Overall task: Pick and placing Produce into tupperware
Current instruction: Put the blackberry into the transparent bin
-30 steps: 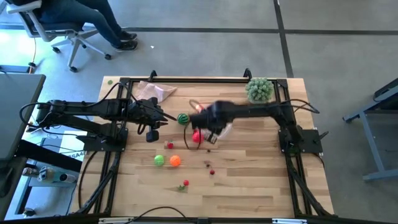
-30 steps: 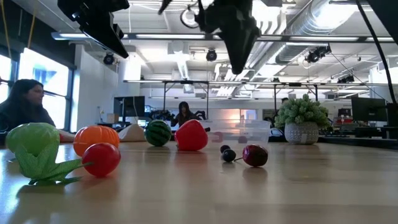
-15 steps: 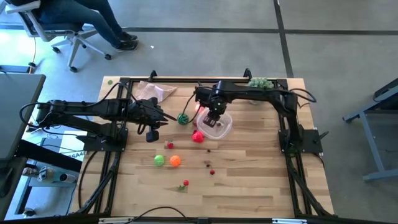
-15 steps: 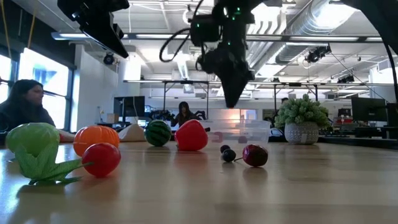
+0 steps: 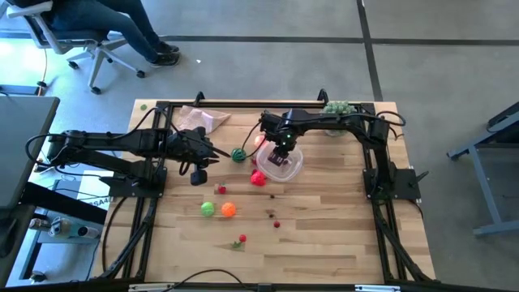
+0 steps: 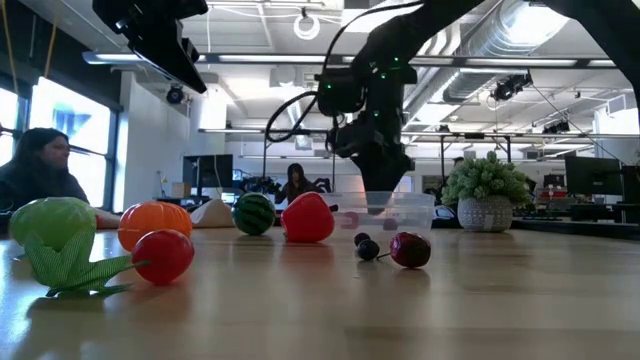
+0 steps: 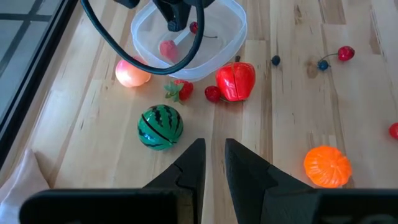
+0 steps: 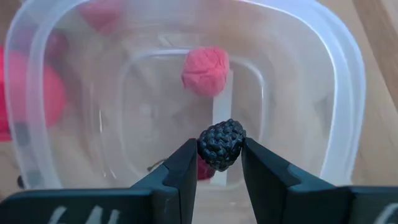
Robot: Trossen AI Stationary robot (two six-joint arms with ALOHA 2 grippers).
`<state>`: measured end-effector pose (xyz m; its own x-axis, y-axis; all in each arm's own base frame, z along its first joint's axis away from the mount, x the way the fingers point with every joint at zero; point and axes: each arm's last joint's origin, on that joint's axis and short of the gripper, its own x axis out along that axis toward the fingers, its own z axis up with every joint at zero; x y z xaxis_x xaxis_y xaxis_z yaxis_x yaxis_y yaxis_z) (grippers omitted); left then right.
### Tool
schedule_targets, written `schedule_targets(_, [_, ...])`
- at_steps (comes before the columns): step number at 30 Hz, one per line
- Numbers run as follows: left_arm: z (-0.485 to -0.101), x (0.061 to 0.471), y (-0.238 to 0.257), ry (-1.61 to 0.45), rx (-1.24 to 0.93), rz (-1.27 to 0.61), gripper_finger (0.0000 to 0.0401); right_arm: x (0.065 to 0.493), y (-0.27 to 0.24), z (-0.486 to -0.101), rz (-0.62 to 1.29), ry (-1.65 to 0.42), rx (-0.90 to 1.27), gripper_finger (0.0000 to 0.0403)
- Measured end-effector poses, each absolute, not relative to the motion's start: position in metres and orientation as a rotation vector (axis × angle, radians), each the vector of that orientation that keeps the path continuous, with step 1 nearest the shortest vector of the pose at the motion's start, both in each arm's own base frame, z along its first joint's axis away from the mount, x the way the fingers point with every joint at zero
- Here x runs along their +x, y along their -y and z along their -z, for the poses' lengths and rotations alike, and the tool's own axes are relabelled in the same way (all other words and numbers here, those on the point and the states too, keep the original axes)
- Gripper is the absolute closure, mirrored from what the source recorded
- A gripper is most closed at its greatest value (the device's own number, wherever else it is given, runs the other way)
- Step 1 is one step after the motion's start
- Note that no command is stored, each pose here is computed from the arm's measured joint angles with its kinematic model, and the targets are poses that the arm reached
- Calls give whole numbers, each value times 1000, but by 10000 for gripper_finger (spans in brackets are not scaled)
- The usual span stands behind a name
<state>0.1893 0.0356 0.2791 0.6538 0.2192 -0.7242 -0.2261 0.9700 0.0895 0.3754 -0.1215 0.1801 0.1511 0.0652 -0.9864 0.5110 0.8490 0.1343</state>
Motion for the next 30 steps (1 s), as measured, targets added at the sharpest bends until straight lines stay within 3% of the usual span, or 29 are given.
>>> schedule_targets(30, [-279,189,-36,-820,-9,-252,350,373,123,-169,330,-1381,519,297])
